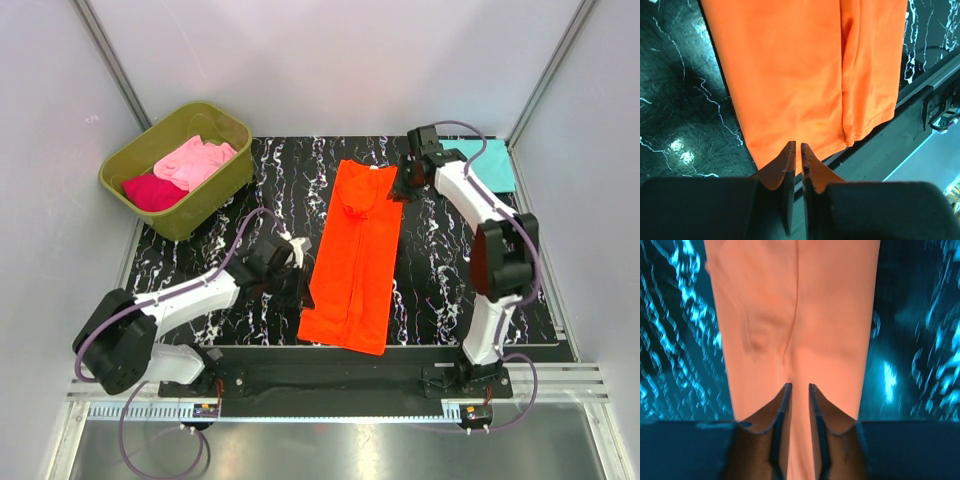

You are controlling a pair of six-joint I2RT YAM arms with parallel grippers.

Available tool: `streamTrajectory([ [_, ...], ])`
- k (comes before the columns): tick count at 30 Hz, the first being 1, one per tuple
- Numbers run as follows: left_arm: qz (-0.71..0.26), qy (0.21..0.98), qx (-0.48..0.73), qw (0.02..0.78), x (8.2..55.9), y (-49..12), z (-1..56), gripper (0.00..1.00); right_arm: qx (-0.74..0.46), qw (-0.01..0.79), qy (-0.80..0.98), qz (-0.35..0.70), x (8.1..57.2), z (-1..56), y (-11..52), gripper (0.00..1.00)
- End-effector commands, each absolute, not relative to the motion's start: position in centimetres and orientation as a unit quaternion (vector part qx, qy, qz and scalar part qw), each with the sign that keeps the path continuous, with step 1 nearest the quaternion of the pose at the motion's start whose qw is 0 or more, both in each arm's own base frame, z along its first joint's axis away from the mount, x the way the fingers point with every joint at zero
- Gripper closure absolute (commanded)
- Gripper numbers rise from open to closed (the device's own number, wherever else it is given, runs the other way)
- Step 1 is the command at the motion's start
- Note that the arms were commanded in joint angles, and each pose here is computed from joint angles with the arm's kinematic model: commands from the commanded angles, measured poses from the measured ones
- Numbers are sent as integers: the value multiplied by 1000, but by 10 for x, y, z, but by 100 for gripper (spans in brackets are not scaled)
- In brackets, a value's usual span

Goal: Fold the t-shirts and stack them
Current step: Fold the tshirt

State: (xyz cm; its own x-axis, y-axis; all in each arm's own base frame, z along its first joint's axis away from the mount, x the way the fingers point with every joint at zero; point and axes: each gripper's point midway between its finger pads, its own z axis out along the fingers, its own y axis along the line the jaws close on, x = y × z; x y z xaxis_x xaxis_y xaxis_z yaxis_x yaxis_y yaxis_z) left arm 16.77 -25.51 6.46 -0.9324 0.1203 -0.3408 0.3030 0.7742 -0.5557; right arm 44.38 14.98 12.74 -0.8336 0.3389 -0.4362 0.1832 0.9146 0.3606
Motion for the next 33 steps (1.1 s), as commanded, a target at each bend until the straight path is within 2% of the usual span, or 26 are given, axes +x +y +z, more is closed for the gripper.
streamTrajectory([
  [1, -346, 912, 138, 172, 177, -268, 88, 85, 116, 267, 950, 117, 489, 112, 120, 77],
  [2, -349, 910, 140, 173, 177, -270, 91, 85, 108, 290, 943, 122, 508, 126, 121, 79],
  [4, -356, 908, 144, 169, 180, -276, 93, 85, 97, 278, 946, 135, 524, 108, 121, 86],
  [6, -367, 905, 150, 156, 179, -283, 94, 86, 99, 290, 939, 154, 543, 117, 121, 92],
  [9, -390, 893, 164, 152, 177, -296, 102, 86, 126, 272, 945, 135, 563, 93, 106, 94],
  [14, -419, 875, 191, 148, 173, -324, 111, 86, 111, 290, 941, 138, 588, 91, 108, 94],
  [20, -416, 878, 205, 120, 167, -348, 95, 86, 129, 262, 944, 155, 592, 58, 116, 95],
  [24, -394, 891, 204, 94, 162, -355, 68, 86, 149, 246, 950, 122, 592, 26, 97, 94],
  [31, -350, 916, 188, 57, 160, -349, 23, 87, 142, 260, 949, 107, 601, 20, 91, 93],
  [33, -345, 919, 184, 53, 161, -350, 16, 87, 121, 269, 950, 103, 607, 19, 89, 89],
])
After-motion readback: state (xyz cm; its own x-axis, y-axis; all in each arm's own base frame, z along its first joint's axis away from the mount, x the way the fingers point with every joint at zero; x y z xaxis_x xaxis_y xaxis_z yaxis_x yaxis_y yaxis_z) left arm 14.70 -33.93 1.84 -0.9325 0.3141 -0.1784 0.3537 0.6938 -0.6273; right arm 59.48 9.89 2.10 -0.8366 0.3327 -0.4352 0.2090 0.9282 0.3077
